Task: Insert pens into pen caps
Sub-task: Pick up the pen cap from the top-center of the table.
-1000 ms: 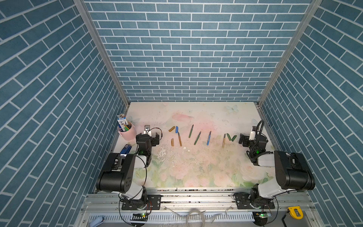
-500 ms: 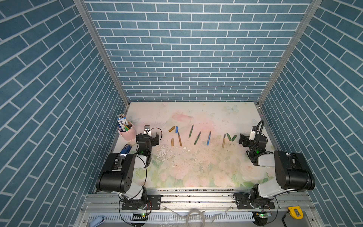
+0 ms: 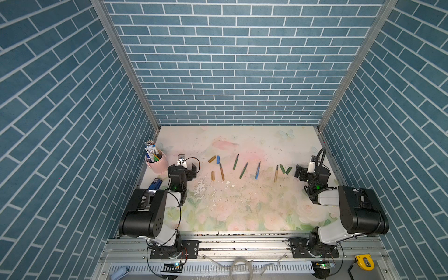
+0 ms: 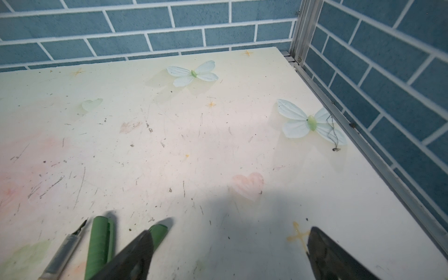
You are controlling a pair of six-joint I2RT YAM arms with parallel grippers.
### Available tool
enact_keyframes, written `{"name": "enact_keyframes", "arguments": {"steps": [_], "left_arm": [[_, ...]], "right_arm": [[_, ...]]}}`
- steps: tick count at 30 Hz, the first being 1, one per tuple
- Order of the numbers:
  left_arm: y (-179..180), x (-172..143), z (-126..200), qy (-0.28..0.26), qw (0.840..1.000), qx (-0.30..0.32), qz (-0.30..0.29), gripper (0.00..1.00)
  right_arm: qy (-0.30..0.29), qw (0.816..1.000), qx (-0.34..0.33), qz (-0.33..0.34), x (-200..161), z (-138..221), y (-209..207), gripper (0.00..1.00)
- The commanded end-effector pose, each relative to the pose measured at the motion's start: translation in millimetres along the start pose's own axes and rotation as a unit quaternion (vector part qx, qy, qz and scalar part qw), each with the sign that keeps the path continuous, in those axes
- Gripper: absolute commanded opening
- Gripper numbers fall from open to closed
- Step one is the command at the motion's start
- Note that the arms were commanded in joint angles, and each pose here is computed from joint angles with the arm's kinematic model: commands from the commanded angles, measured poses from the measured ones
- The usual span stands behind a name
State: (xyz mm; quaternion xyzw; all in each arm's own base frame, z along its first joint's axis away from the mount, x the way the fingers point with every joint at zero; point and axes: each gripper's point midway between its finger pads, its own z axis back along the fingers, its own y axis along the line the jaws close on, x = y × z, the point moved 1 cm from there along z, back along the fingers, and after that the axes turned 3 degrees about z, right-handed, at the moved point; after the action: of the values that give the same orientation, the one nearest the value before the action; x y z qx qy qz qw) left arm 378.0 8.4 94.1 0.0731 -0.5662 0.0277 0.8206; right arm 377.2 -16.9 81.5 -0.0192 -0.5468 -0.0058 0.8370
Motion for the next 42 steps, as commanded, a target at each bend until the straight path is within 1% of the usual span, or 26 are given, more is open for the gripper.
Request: {"name": "enact_keyframes", "arguments": {"steps": [1,3,7,9,11,12,14,16,17,18,20,21,22,23,24,25,26,27,28,30,32,33,34,35,39,42], "left_arm": [[1,5,-4,-0.005,1.000,0.002,-0.001,1.00],[8,12,-2,-0.007,1.000,0.020,0.005,0.99],[9,45,16,-0.009,1.000,0.012,0.001,1.00],[11,71,28,-0.030,0.999,0.010,0.017,1.00],[13,106,45,-0.054,0.998,0.004,0.033,0.99],[12,118,51,-0.060,0.997,-0.002,0.037,1.00],[12,152,67,-0.076,0.996,-0.017,0.053,1.00],[10,181,82,-0.085,0.992,-0.037,0.087,1.00],[9,192,89,-0.084,0.990,-0.046,0.107,1.00],[10,202,96,-0.085,0.986,-0.052,0.137,1.00],[16,215,110,-0.078,0.969,-0.052,0.227,1.00],[18,215,116,-0.069,0.963,-0.050,0.257,1.00],[20,214,120,-0.067,0.959,-0.048,0.272,1.00],[25,214,125,-0.075,0.952,-0.040,0.293,1.00],[28,215,126,-0.085,0.945,-0.040,0.315,1.00],[24,217,126,-0.093,0.939,-0.063,0.326,1.00],[19,220,126,-0.094,0.937,-0.086,0.326,1.00],[16,219,125,-0.081,0.937,-0.094,0.326,0.99],[16,214,123,-0.060,0.939,-0.086,0.327,1.00],[14,209,121,-0.037,0.941,-0.083,0.325,0.99],[16,200,118,-0.032,0.935,-0.075,0.345,1.00],[13,196,117,-0.035,0.935,-0.084,0.342,1.00],[10,194,117,-0.039,0.934,-0.095,0.341,1.00],[9,191,116,-0.036,0.931,-0.097,0.349,0.99],[1,173,113,0.007,0.924,-0.104,0.367,0.98],[-9,163,110,0.048,0.924,-0.122,0.360,0.97]], "right_arm": [[-0.017,1.000,-0.002,0.011,13,-5,-1,0.99],[-0.019,1.000,-0.016,0.007,15,-3,-6,0.99],[-0.015,1.000,-0.025,0.009,26,3,-8,0.99],[-0.012,0.999,-0.026,0.017,34,8,-5,0.99],[-0.016,0.999,-0.043,0.016,47,16,-9,0.99],[-0.024,0.998,-0.054,0.009,56,21,-13,0.99],[-0.051,0.994,-0.088,-0.036,85,38,-26,0.99],[-0.059,0.990,-0.093,-0.083,115,55,-29,0.99],[-0.050,0.989,-0.089,-0.103,125,63,-28,0.99],[-0.044,0.988,-0.086,-0.123,133,68,-28,0.99],[-0.031,0.982,-0.055,-0.179,144,78,-20,0.99],[-0.032,0.980,-0.031,-0.194,148,82,-13,0.99],[-0.033,0.979,-0.001,-0.202,151,84,-5,0.99],[-0.033,0.975,0.012,-0.217,151,85,-1,0.96],[-0.031,0.973,0.024,-0.227,152,84,3,0.91],[-0.025,0.972,0.038,-0.229,152,83,7,0.81],[-0.020,0.973,0.045,-0.226,154,83,9,0.70],[-0.004,0.974,0.042,-0.224,152,82,10,0.59],[0.014,0.974,0.031,-0.224,150,82,7,0.57],[0.049,0.974,0.007,-0.220,141,81,2,0.46],[0.072,0.974,0.002,-0.213,135,79,2,0.45],[0.080,0.974,-0.005,-0.211,130,77,1,0.43],[0.089,0.972,-0.020,-0.216,126,77,-3,0.38],[0.100,0.970,-0.028,-0.218,122,76,-5,0.36],[0.150,0.966,-0.021,-0.212,111,69,0,0.34],[0.180,0.961,-0.004,-0.211,102,61,9,0.31]]}}
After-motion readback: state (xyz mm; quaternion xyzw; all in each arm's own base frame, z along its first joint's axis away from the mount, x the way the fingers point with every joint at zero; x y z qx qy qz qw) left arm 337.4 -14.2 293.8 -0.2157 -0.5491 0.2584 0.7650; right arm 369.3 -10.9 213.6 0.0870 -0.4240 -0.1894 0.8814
